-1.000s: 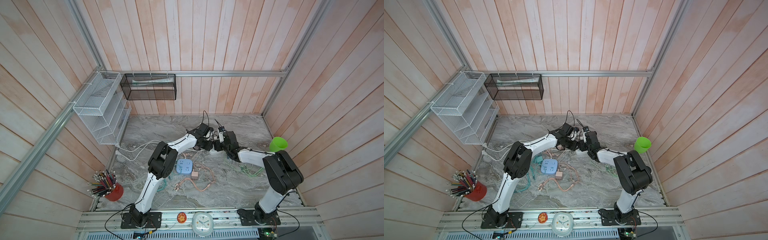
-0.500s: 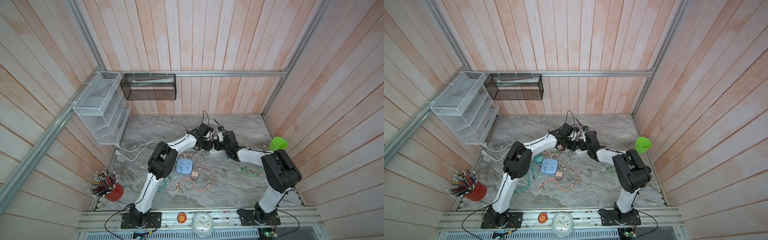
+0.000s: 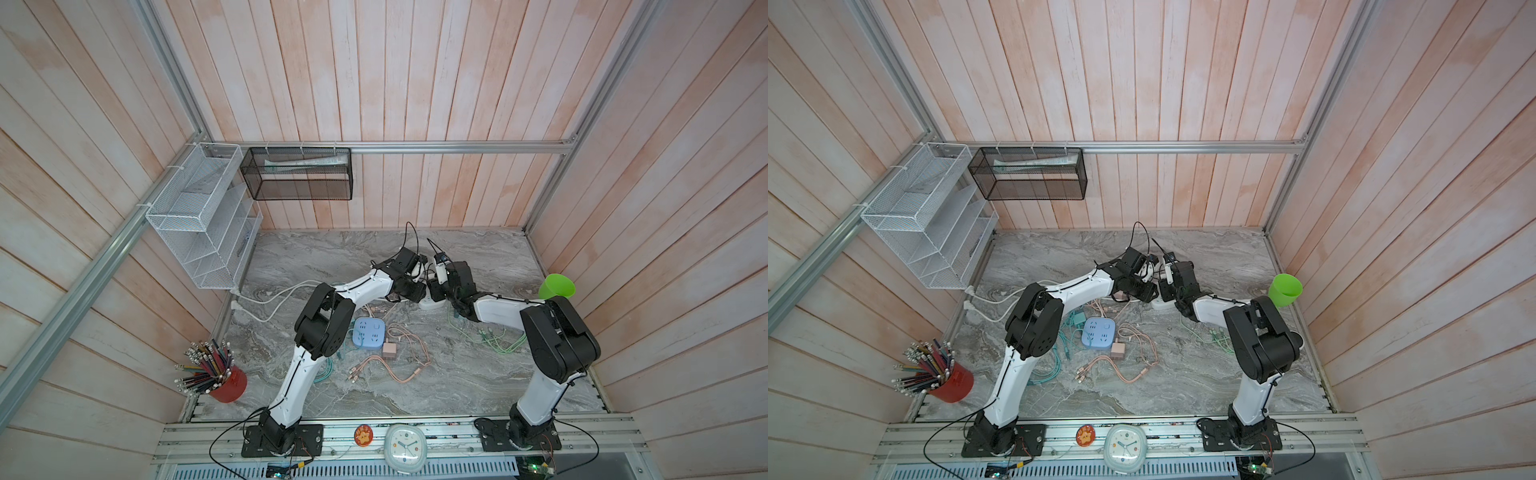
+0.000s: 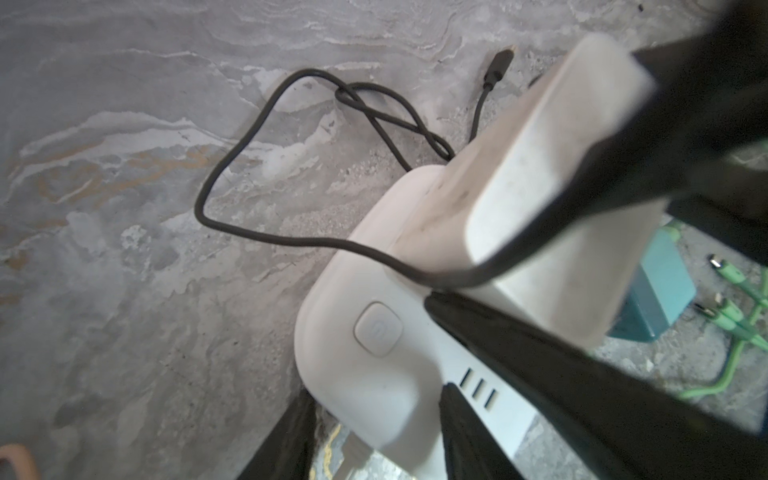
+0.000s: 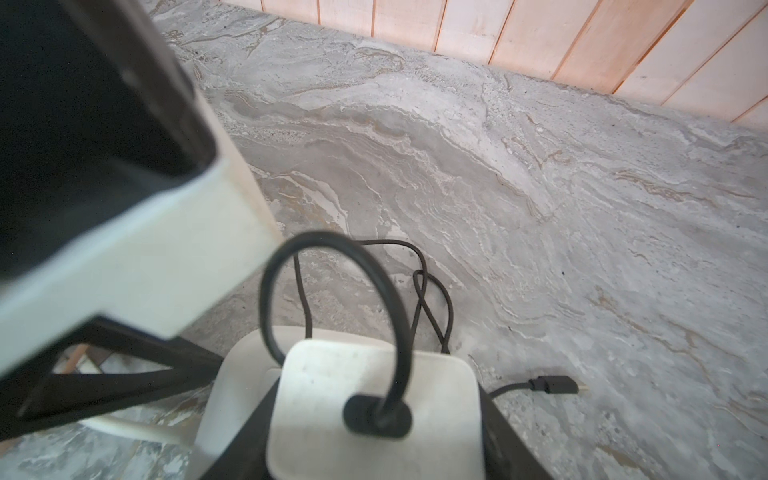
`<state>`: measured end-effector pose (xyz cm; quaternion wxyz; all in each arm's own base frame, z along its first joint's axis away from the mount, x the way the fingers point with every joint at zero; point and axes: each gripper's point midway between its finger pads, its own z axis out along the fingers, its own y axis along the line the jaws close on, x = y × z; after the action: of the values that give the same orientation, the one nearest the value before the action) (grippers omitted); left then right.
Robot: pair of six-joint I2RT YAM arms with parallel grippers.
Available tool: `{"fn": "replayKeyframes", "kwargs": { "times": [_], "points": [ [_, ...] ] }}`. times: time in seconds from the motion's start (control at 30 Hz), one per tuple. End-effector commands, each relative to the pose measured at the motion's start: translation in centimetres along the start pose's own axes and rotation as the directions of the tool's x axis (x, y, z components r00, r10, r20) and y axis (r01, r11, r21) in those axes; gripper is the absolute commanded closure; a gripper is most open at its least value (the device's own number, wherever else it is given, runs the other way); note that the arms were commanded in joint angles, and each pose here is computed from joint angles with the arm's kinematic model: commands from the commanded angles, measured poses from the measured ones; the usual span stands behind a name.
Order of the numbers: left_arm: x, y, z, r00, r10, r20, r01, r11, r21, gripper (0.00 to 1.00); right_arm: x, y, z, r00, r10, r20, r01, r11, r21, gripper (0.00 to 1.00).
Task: Pull the plug off the socket
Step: 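Lower and close the right gripper on the white charger block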
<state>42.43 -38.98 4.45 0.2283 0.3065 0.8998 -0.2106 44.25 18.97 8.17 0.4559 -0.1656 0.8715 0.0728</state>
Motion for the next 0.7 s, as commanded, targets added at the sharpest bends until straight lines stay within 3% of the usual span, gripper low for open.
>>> {"fn": "replayKeyframes", "kwargs": {
  "times": [0.0, 0.67],
  "points": [
    [9.9, 1.8, 3.1, 0.953, -0.029, -0.303, 0.011, 0.998, -0.058, 0.50, -1.2, -0.5, 0.1, 1.000, -0.013, 0.022, 0.013, 1.000, 0.017, 0.53],
    [10.1, 1.4, 3.6, 0.937, -0.038, -0.346, 0.027, 0.999, -0.039, 0.50, -2.2, -1.9, -1.5, 1.000, -0.004, 0.026, 0.000, 0.993, 0.118, 0.61]
  ]
}}
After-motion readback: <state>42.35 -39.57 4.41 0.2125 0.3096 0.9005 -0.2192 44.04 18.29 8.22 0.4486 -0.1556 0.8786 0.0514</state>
